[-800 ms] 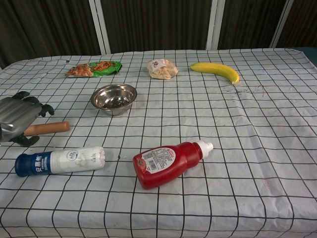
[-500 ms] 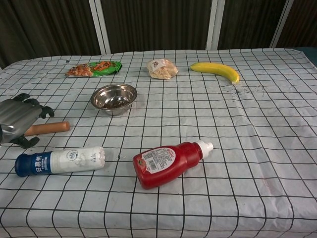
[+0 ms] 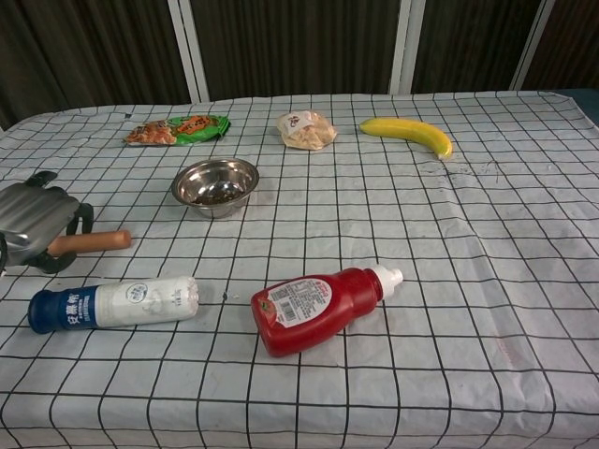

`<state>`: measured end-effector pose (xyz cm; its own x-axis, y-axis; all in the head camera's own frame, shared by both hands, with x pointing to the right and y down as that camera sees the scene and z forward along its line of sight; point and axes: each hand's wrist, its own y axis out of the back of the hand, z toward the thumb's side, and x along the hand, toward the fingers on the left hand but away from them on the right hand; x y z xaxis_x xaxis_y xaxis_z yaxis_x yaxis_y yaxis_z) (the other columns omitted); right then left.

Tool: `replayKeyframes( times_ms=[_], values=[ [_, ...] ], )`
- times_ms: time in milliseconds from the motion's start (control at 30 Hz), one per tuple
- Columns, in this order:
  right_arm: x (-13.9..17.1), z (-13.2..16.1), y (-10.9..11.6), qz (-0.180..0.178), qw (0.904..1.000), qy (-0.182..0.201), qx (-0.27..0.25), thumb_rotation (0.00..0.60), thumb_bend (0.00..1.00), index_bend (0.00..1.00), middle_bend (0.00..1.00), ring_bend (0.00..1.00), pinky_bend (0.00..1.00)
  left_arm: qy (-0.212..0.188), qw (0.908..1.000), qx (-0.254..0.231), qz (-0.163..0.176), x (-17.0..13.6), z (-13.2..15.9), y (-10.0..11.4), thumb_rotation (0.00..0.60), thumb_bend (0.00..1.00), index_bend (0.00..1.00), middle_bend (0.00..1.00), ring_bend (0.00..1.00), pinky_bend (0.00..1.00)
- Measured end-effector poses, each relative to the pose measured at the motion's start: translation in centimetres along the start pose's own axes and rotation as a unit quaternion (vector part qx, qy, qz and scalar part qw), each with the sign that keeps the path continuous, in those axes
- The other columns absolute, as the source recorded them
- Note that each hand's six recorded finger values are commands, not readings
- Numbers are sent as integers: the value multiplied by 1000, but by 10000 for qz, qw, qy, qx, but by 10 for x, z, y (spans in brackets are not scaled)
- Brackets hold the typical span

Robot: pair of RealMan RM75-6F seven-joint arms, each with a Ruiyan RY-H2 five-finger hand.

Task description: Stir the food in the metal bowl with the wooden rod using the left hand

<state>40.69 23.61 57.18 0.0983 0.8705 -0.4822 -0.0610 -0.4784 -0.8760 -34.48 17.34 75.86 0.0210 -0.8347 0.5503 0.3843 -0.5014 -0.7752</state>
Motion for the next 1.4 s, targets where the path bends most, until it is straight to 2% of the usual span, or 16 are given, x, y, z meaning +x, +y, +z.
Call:
replayKeyframes(
  times_ms=[133, 267, 333, 433, 567, 733, 833, 867, 967, 1033, 1067, 1167, 1200, 1267, 1300, 1400],
  values=[
    [0, 0, 0, 1, 10000, -13, -7, 600, 314, 0, 0, 0, 0, -9, 10000, -12, -18, 1, -1, -1, 600, 357, 496, 473, 244, 25],
    [-1, 0, -1, 23, 10000, -24, 4, 600, 314, 0, 0, 0, 0, -20, 10000, -54, 8, 2, -1, 1, 600, 364, 583, 569, 295, 29],
    [-1, 0, -1, 28, 10000, -29, 6, 600, 314, 0, 0, 0, 0, -35, 9999, -94, 93, 2, -2, 4, 600, 382, 631, 623, 325, 42],
    [-1, 0, -1, 24, 10000, -32, 6, 600, 313, 0, 0, 0, 0, -37, 9994, -145, 323, 2, -3, 11, 600, 438, 713, 715, 408, 136],
    [-1, 0, -1, 28, 10000, -32, 6, 600, 313, 0, 0, 0, 0, -42, 9973, -305, 669, 2, -6, 21, 600, 466, 747, 799, 455, 188],
    [0, 0, -1, 25, 10000, -38, 1, 600, 314, 0, 0, 0, 0, -89, 9885, -967, 1158, 0, -9, 36, 600, 463, 750, 795, 465, 226],
    [0, 0, -1, 36, 10000, -31, 7, 600, 314, 0, 0, 0, 0, -85, 9748, -1639, 1510, -1, -13, 46, 600, 458, 746, 785, 489, 274],
    [0, 0, -1, 40, 10000, -27, 9, 600, 313, 0, 0, 0, 0, -85, 9687, -1884, 1612, -2, -14, 49, 600, 456, 744, 781, 492, 278],
    [-1, 0, -2, 58, 10000, -24, 12, 600, 314, 0, 0, 0, 0, -111, 9408, -2835, 1854, -4, -18, 55, 600, 455, 733, 764, 474, 273],
    [-1, 0, -2, 58, 10000, -32, 8, 600, 314, 0, 0, 0, 0, -135, 9134, -3570, 1950, -5, -21, 56, 600, 455, 728, 749, 451, 264],
    [-1, 0, -2, 58, 10000, -33, 6, 600, 314, 0, 0, 0, 0, -145, 8955, -3975, 1996, -5, -24, 56, 600, 456, 726, 741, 436, 242],
    [-1, 1, -2, 46, 10000, -32, 1, 600, 314, 0, 0, 0, 0, -139, 8528, -4791, 2074, -6, -29, 53, 600, 461, 725, 717, 387, 166],
    [-1, 1, -2, 41, 10000, -31, 2, 600, 314, 0, 0, 0, 0, -114, 8336, -5114, 2084, -7, -31, 50, 600, 461, 725, 711, 379, 158],
    [0, 1, -2, 47, 10000, -27, 3, 600, 314, 0, 0, 0, 0, -46, 8057, -5546, 2078, -7, -35, 44, 600, 462, 725, 700, 367, 149],
    [0, 1, -2, 54, 10000, -26, 4, 600, 314, 0, 0, 0, 0, 18, 7884, -5791, 2076, -8, -38, 40, 600, 462, 725, 700, 367, 149],
    [0, 1, -3, 71, 10000, -20, 12, 600, 314, 0, 0, 0, 0, 203, 7540, -6217, 2113, -9, -47, 30, 600, 462, 725, 695, 363, 148]
  ],
)
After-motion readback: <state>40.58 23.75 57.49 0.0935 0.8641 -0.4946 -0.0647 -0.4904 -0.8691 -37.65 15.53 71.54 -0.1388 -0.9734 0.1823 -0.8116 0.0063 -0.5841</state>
